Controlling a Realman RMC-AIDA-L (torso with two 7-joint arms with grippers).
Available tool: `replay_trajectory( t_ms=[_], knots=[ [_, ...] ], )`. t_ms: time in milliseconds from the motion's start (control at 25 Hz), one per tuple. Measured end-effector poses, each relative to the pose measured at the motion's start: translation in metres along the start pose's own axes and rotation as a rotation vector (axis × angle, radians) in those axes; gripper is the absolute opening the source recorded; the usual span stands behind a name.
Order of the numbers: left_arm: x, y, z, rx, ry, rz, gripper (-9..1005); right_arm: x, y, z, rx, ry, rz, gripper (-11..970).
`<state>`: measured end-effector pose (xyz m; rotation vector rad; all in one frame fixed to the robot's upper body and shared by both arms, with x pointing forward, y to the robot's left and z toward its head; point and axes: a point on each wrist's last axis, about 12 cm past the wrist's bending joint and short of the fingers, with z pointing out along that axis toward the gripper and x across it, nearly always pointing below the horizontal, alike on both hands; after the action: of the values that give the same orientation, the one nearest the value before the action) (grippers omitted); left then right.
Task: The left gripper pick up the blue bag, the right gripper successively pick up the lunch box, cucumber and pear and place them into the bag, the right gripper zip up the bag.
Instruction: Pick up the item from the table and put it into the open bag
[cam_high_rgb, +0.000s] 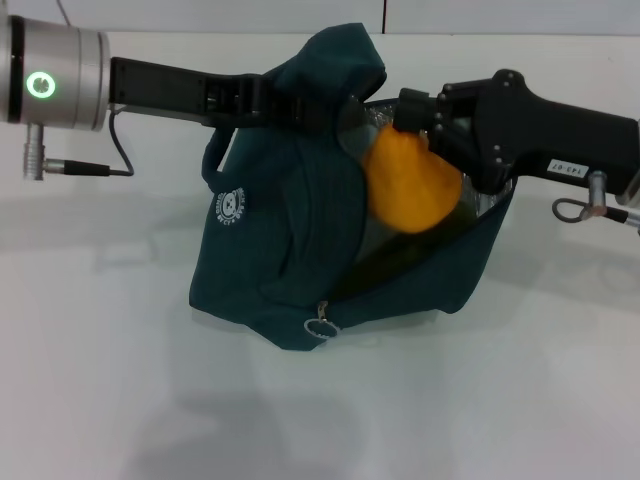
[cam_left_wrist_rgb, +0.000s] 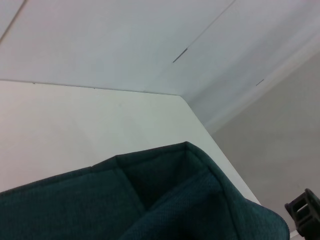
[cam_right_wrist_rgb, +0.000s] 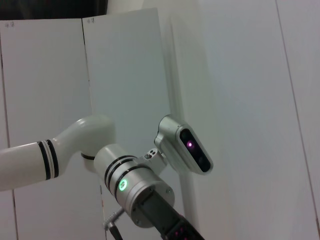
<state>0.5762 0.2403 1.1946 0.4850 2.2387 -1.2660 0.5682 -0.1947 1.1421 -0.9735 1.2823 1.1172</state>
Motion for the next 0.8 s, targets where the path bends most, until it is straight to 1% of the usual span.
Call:
replay_trajectory(
  t_ms=[280,800],
  knots=[
    [0.001,-0.001,0.0,0.005,0.004,0.0,56,0.01,0.001,0.001,-0.003,0.028,0.038,120],
    [0.003,-0.001,-0.003,0.02,0.0,-0.006,56,0.025,0.005,0.007,-0.002,0.106,0.045,139]
  ],
)
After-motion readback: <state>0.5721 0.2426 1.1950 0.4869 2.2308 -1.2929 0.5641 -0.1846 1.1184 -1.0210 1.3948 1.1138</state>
